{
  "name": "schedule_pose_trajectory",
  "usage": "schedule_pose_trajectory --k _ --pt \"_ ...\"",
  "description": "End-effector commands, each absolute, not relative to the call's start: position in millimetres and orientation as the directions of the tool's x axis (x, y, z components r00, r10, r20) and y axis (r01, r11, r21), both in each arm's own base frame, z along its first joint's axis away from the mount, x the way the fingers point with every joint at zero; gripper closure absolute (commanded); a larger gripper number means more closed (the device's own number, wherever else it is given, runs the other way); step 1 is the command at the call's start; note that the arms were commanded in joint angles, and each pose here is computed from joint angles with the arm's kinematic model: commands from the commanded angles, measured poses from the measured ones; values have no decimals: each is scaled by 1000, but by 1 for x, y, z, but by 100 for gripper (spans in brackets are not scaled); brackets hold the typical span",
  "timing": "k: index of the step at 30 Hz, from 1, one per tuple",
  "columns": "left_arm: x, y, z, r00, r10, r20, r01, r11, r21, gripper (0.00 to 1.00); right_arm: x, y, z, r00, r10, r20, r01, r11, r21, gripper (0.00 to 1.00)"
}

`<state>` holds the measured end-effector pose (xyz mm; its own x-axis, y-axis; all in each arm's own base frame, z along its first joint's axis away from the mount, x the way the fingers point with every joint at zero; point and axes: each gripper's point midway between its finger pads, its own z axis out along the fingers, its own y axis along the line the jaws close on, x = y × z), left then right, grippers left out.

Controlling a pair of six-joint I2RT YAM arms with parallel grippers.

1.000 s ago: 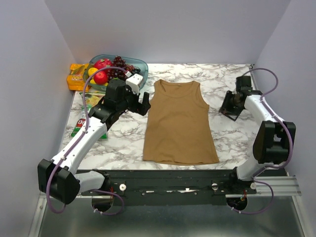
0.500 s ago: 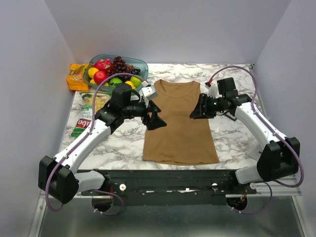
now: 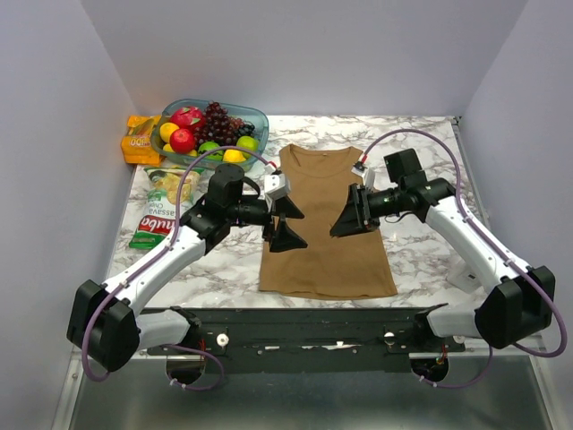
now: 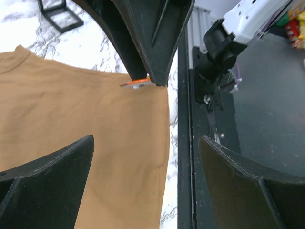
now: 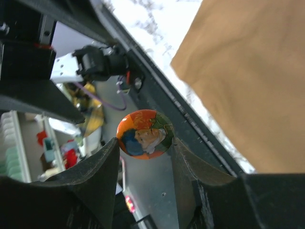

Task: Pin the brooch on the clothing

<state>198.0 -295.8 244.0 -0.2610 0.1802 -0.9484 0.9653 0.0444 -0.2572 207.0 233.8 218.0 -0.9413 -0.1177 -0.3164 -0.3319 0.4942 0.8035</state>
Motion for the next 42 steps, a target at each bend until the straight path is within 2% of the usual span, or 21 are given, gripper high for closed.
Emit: schedule_pose_trajectory --k 1,8,10,11,12,14,16,25,32,36,39,42 --pt "183 -298 273 -205 76 -976 977 -43 -209 1 174 239 242 -952 -169 -254 -302 388 871 56" --pt "175 -304 290 -192 -9 -981 977 -96 -190 1 157 244 253 -953 -207 -219 -279 327 903 56" --pt "173 -307 290 -243 -15 -970 963 -121 -240 1 152 247 255 -952 -228 -203 -267 301 916 56" --pt "172 -308 300 -211 -50 -976 969 -143 -202 2 151 248 255 -952 -235 -198 -264 297 918 56" --pt "172 -310 298 -274 -44 -961 952 -155 -265 2 149 249 254 -951 -244 -191 -261 295 919 56" --pt "171 -312 306 -257 -78 -963 953 -189 -239 3 147 251 254 -949 -255 -187 -259 291 921 56" --pt "169 -315 304 -303 -70 -950 935 -215 -282 4 147 253 257 -948 -260 -185 -258 282 924 56" --pt "161 -325 293 -334 -27 -942 910 -268 -315 4 143 256 264 -941 -288 -178 -250 240 938 56" --pt "138 -330 284 -358 51 -932 867 -352 -352 8 138 256 271 -936 -305 -176 -241 189 952 56" --pt "135 -333 275 -358 90 -929 861 -353 -366 10 138 256 276 -934 -304 -188 -249 176 952 56" --pt "136 -333 274 -355 95 -930 863 -350 -365 11 138 257 276 -934 -305 -186 -246 172 954 56" --pt "136 -334 273 -358 101 -928 860 -353 -370 18 138 257 275 -935 -306 -180 -240 173 955 56"
